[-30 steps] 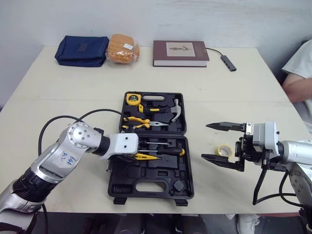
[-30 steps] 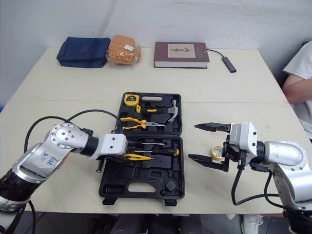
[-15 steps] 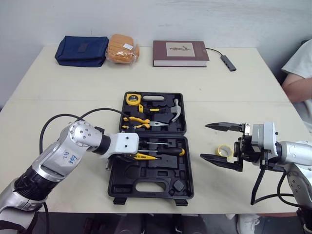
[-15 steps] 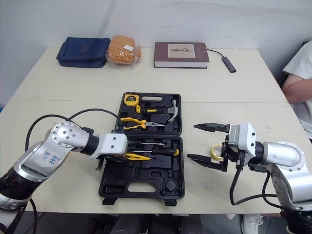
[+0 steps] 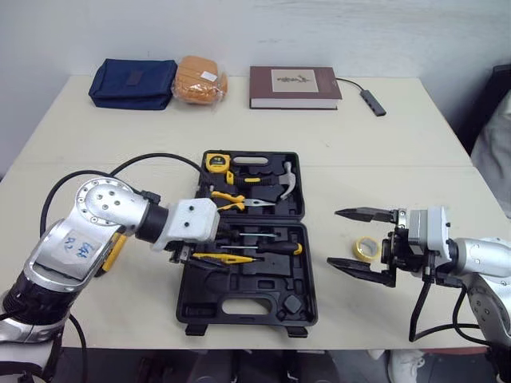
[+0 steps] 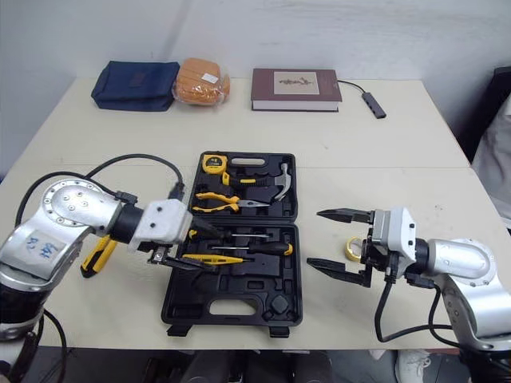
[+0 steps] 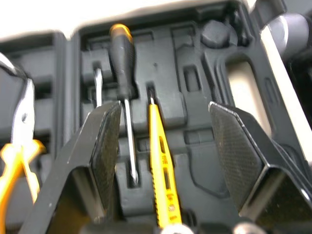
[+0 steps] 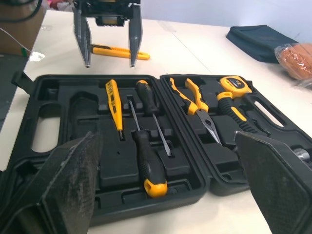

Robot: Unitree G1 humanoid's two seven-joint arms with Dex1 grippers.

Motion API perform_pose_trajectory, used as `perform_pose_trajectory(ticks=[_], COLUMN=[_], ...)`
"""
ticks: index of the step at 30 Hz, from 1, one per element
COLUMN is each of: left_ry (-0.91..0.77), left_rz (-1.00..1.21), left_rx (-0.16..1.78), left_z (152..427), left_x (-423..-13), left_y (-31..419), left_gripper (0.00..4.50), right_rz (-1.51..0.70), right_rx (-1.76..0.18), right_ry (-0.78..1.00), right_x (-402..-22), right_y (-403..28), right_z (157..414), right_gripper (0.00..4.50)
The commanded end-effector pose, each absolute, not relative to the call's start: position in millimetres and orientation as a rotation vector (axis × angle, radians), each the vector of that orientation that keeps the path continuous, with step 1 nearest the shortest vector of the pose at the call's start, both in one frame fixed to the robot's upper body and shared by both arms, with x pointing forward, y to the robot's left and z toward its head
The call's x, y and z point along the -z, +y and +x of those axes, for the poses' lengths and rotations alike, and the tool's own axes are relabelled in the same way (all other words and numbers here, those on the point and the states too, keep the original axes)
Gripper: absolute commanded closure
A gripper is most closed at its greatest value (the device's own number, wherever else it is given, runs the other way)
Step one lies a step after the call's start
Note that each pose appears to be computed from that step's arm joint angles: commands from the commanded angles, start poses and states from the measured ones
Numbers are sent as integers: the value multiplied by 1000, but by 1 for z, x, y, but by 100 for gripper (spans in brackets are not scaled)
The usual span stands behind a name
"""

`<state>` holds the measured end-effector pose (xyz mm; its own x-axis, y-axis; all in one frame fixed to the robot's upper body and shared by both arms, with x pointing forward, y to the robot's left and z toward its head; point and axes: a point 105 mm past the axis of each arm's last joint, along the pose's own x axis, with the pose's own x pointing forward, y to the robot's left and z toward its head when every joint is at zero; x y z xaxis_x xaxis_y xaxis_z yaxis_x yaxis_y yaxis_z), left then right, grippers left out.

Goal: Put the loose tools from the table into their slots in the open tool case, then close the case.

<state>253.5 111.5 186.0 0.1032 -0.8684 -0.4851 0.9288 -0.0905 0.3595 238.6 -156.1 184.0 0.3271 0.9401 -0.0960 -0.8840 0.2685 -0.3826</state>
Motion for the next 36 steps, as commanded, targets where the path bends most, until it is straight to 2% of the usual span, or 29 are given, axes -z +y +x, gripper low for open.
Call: perform_pose_trajectory(ticks=[1,2,4,6,7,9,10,21,36], left_ry=[-37,-50,-37,-29,-35,-37,-35,34,106], left_rz=[591,567,526,511,494,479,473,499,467], left_rx=[1456,1439,1392,1366,1338,1306,1283,1257,1247], left_z=[254,255,256,254,254,256,257,260,266], left_x=[-196,-195,-184,-171,-166,-158,-153,-116,-100], left_y=[124,128,143,155,160,165,167,160,151], left_gripper=[165,165,218,285,343,432,448,448,448], right_rz=[-422,-423,-426,-430,-427,-424,-421,-424,-424], right_rx=[-1253,-1253,-1249,-1247,-1244,-1242,-1239,-1226,-1218], right_ry=[-204,-203,-196,-188,-185,-180,-179,-173,-173], right_x=[-192,-192,-191,-190,-189,-187,-186,-183,-183], right_y=[-152,-153,-156,-158,-158,-158,-158,-161,-161], right_z=[236,236,237,238,238,238,238,240,238], right_gripper=[0,0,0,0,0,0,0,0,0])
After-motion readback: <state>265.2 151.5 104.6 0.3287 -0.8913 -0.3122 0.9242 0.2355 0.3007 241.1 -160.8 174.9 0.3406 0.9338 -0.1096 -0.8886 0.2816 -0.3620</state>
